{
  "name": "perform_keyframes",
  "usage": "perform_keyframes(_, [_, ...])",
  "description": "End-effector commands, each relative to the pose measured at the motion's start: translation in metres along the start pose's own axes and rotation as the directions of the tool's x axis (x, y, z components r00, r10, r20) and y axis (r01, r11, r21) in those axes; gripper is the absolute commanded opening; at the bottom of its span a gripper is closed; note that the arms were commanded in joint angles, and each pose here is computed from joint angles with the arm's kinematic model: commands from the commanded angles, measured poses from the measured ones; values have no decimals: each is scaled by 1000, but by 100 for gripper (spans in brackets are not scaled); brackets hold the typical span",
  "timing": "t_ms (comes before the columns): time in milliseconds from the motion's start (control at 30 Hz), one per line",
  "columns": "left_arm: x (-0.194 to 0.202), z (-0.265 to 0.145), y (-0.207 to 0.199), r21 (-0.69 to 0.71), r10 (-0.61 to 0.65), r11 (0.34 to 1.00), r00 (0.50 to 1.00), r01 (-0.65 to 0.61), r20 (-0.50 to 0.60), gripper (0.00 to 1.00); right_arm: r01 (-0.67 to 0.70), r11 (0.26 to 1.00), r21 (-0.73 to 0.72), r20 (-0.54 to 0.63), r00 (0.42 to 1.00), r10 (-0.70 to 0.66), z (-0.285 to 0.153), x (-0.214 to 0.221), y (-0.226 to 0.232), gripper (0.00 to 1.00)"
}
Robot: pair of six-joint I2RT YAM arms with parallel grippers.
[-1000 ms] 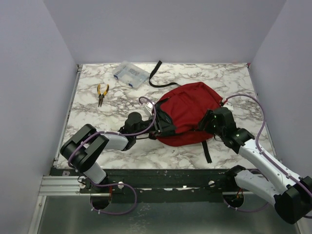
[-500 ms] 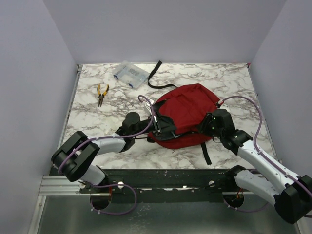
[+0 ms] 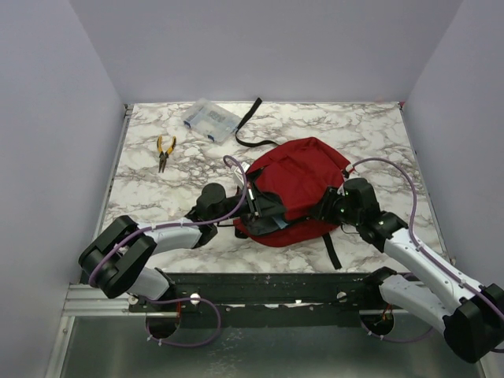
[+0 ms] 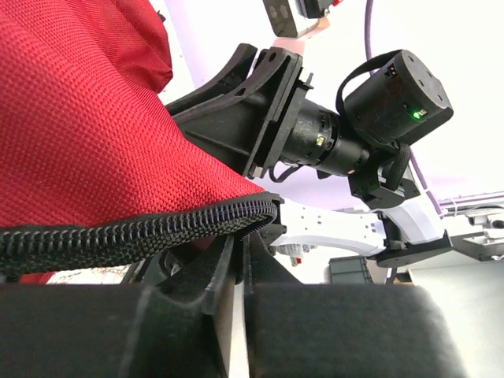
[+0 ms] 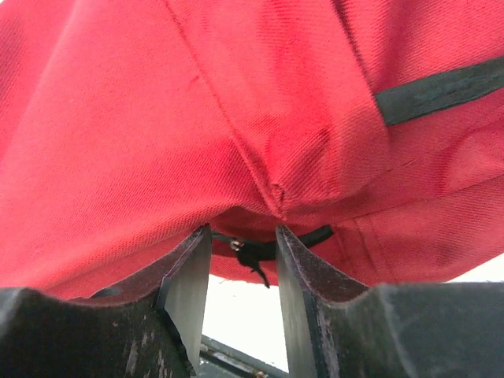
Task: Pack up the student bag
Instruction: Zip the student bag at the center of the board.
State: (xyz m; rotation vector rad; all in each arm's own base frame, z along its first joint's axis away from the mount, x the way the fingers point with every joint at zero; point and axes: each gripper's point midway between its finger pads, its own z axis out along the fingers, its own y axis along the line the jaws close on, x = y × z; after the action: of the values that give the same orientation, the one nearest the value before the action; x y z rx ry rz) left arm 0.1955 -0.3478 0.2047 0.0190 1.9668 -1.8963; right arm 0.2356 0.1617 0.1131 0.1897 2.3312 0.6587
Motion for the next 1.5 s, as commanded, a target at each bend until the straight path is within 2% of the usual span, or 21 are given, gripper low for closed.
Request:
perform_keyframes(0, [12,-5,6,-3,0,1000,999,-1,-32,20,-18,996,-82,-50,999,14,-5,14,11,39])
perform_keyframes(67, [13,-9,10,-13,3,1000,1000,-4,-21,35,-20,997,-78,-62,998,15,-5,17,9,27])
perform_keyframes(100, [14,-12,13,-23,4,1000,1000,-4,-16,39,-18,997,-76,-68,998,13,-5,18,9,22])
perform_keyframes(200, [14,-21,25,-52,5,999,1000,-5,6,45,-11,998,-63,-75,997,6,-7,19,7,1])
perform_keyframes(500, [24,-41,63,-149,40,988,999,-35,29,55,-25,993,-114,-51,999,19,-43,-2,32,1])
perform_keyframes(833, [33,-53,62,-144,115,983,993,-112,7,59,5,984,-176,19,1000,-2,-76,-27,54,1])
perform_keyframes(933, [36,-61,59,-132,151,980,989,-148,9,60,34,971,-237,-28,999,-42,-71,-15,61,1])
perform_keyframes(1100, [52,-78,56,-94,219,971,976,-219,-14,61,19,878,-478,-201,971,-131,-67,25,90,1])
perform_keyframes(1233, [66,-82,37,-11,342,940,939,-342,-42,59,-24,846,-533,-279,948,-150,-63,42,94,1])
perform_keyframes(1333, [72,-77,16,37,448,893,894,-448,-13,60,-13,864,-503,-284,947,-152,-58,42,88,1])
perform_keyframes(1467, [74,-63,5,-27,604,796,797,-604,-10,63,3,898,-439,-264,956,-132,-52,38,79,15])
